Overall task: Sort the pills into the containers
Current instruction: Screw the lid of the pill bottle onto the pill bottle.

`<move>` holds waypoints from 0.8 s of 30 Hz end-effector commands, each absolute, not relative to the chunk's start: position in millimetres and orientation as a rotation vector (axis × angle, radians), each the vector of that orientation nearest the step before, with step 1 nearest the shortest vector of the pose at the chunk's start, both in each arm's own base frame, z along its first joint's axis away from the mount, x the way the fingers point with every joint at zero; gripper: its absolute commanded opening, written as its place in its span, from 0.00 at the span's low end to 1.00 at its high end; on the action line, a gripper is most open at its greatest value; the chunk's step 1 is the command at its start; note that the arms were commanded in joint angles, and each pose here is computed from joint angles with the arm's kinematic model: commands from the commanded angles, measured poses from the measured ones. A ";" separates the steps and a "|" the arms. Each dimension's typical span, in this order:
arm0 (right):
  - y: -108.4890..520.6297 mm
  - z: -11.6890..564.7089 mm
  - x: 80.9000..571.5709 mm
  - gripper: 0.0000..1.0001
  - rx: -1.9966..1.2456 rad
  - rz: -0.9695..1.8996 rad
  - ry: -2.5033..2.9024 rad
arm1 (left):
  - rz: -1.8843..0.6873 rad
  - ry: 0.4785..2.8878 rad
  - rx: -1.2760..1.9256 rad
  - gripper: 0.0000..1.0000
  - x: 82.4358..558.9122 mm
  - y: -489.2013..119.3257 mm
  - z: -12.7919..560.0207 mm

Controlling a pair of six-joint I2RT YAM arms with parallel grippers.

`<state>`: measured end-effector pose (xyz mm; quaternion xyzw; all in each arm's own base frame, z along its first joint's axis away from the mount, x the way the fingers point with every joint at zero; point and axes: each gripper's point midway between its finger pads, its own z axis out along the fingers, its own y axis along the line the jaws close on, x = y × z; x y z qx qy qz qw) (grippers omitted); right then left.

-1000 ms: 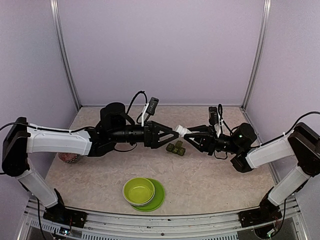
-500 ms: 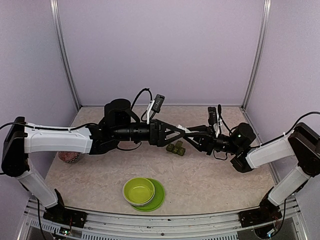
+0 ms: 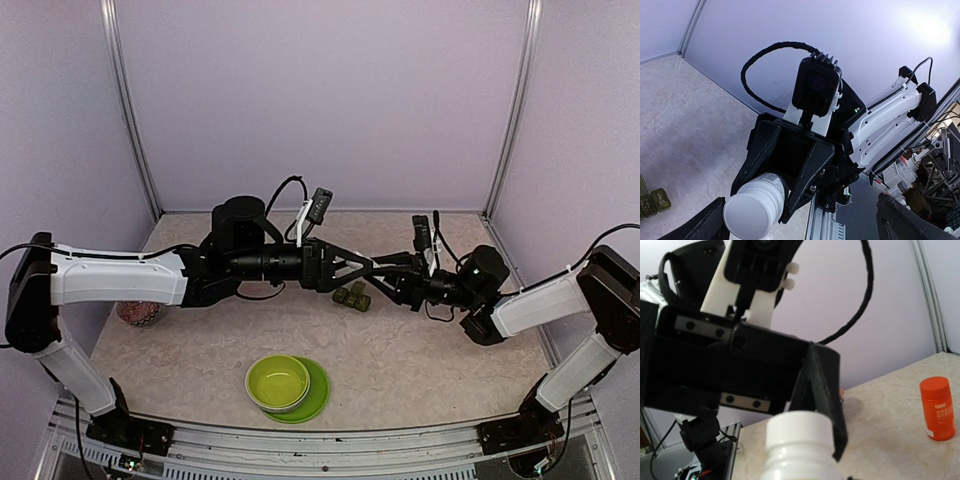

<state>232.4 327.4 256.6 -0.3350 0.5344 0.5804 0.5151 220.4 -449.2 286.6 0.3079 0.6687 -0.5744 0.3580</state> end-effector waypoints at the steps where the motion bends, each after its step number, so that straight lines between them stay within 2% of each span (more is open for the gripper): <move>1: 335.3 265.9 229.3 0.17 -0.829 1.409 1.244 | -1.506 1.673 0.831 0.99 216.1 -457.7 301.3; 24: 349.1 253.6 227.1 0.17 -0.845 1.454 1.268 | -1.524 1.648 0.860 0.99 210.9 -461.2 305.0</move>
